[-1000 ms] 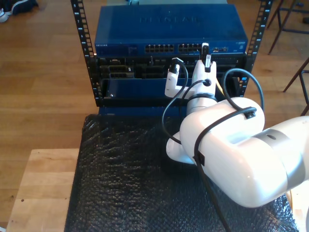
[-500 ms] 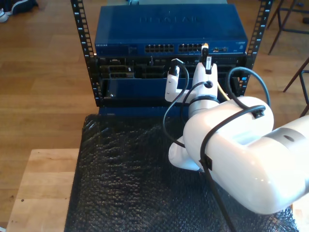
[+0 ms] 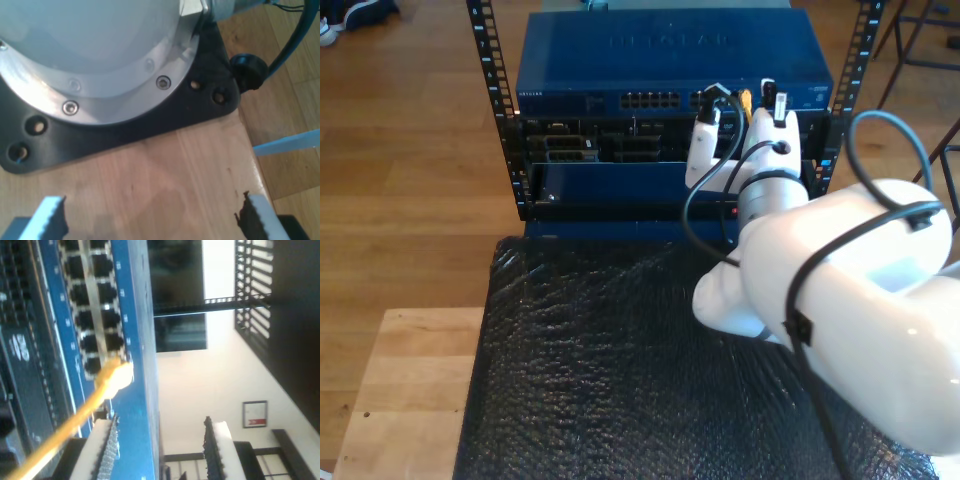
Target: Grab the cable and plug it in
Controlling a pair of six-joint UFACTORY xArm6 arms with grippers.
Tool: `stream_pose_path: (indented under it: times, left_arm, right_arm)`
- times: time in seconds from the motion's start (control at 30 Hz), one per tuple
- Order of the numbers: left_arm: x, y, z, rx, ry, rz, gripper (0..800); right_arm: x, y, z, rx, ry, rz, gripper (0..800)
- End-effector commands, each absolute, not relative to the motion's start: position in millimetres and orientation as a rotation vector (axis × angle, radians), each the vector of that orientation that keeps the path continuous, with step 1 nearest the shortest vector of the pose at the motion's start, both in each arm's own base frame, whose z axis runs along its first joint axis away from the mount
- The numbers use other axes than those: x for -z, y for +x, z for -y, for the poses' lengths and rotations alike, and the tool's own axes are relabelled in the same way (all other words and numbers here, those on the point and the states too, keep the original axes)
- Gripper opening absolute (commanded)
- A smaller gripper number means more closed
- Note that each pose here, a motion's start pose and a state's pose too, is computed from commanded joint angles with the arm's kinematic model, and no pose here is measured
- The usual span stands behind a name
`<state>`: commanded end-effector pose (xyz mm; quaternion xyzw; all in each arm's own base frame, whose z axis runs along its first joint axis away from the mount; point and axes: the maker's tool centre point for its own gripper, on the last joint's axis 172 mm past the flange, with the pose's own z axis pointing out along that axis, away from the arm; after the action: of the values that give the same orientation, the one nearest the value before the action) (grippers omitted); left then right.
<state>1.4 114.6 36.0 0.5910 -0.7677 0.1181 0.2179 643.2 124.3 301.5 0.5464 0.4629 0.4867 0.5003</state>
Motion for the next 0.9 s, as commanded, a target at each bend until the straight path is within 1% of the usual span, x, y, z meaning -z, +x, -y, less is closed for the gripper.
stream_pose_path:
  times: [0.03, 0.13, 0.27, 0.5, 0.6, 0.77, 0.83, 0.9]
  left_arm:
    - [-35.9, 1.5, -115.0, -0.326, 1.637, 2.127, 800]
    - [-36.0, 1.4, -114.6, -0.327, 1.636, 2.126, 800]
    - [-35.9, 1.5, -115.0, -0.326, 1.637, 2.127, 800]
    - [-35.9, 1.5, -115.0, -0.326, 1.637, 2.127, 800]
    - [-35.9, 1.5, -115.0, -0.326, 1.637, 2.127, 800]
    - [-36.0, 1.4, -114.6, -0.327, 1.636, 2.126, 800]
    - [-36.0, 1.4, -114.6, -0.327, 1.636, 2.126, 800]
    - [-35.9, 1.5, -115.0, -0.326, 1.637, 2.127, 800]
  right_arm:
    - [-300.4, 643.0, -119.5, -1.161, 1.329, -1.134, 436]
    - [-298.3, 641.8, -106.1, -1.112, 1.346, -1.182, 495]
    - [-297.7, 637.8, -89.5, -1.058, 1.373, -1.243, 540]
    - [-265.3, 634.5, -65.4, -0.962, 1.498, -1.407, 631]
    - [-254.9, 632.8, -47.0, -0.911, 1.548, -1.477, 644]
    - [-230.9, 624.6, -22.1, -0.834, 1.65, -1.619, 726]
    - [-226.1, 619.8, -13.1, -0.801, 1.654, -1.68, 729]
    - [-223.8, 614.4, -1.4, -0.766, 1.648, -1.745, 751]
